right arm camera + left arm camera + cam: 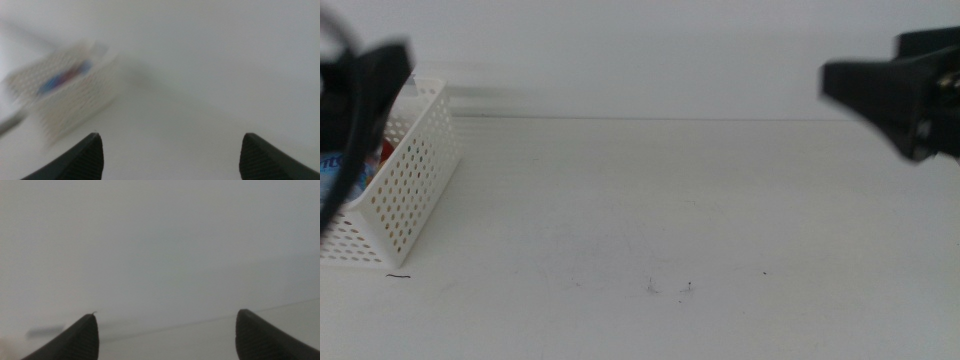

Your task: Use arms to grab the bottles and put them into the dustbin to the left of the table.

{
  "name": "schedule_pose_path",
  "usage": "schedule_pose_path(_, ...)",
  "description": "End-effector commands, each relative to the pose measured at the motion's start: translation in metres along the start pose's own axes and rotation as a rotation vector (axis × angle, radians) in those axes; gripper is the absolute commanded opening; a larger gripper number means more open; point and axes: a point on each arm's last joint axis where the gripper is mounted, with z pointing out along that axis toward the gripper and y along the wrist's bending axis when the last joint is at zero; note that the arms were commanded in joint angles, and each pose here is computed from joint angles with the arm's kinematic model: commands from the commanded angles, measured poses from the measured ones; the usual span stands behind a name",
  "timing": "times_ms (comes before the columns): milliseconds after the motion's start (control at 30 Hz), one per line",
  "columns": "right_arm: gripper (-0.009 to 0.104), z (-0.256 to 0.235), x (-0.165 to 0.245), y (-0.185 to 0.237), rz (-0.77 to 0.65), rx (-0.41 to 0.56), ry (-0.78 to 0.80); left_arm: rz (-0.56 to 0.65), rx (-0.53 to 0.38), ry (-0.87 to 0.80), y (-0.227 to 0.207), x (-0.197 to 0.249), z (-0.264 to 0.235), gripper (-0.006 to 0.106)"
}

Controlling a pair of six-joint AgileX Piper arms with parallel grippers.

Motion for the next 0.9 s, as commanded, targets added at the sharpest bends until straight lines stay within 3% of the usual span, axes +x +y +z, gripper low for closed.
schedule_pose_path(0,0.083,-0.007,0.008,-0.016,0.008,0.106,-0.207,-0.022,-0.042,-0.013,0.005,0.016,-0.019,0.094)
schedule_pose_path(67,0.083,-0.018,0.029,-0.028,0.036,0.194,-0.287,-0.031,-0.098,-0.009,0.010,0.041,-0.036,0.094)
schedule_pose_path(200,0.083,-0.034,0.090,-0.041,-0.083,0.340,-0.200,-0.056,-0.198,-0.010,0.015,0.089,-0.062,0.094)
schedule_pose_path(300,0.083,-0.048,0.136,-0.041,-0.070,0.403,-0.173,-0.061,-0.257,-0.009,0.016,0.121,-0.073,0.094)
schedule_pose_path(567,0.083,-0.072,0.214,-0.042,-0.051,0.613,-0.201,-0.072,-0.281,-0.013,0.014,0.169,-0.083,0.094)
schedule_pose_path(767,0.083,-0.076,0.233,-0.039,-0.059,0.655,-0.242,-0.069,-0.282,-0.023,0.013,0.178,-0.084,0.094)
schedule_pose_path(867,0.083,-0.075,0.238,-0.039,-0.078,0.657,-0.178,-0.047,-0.285,0.006,0.013,0.180,-0.084,0.094)
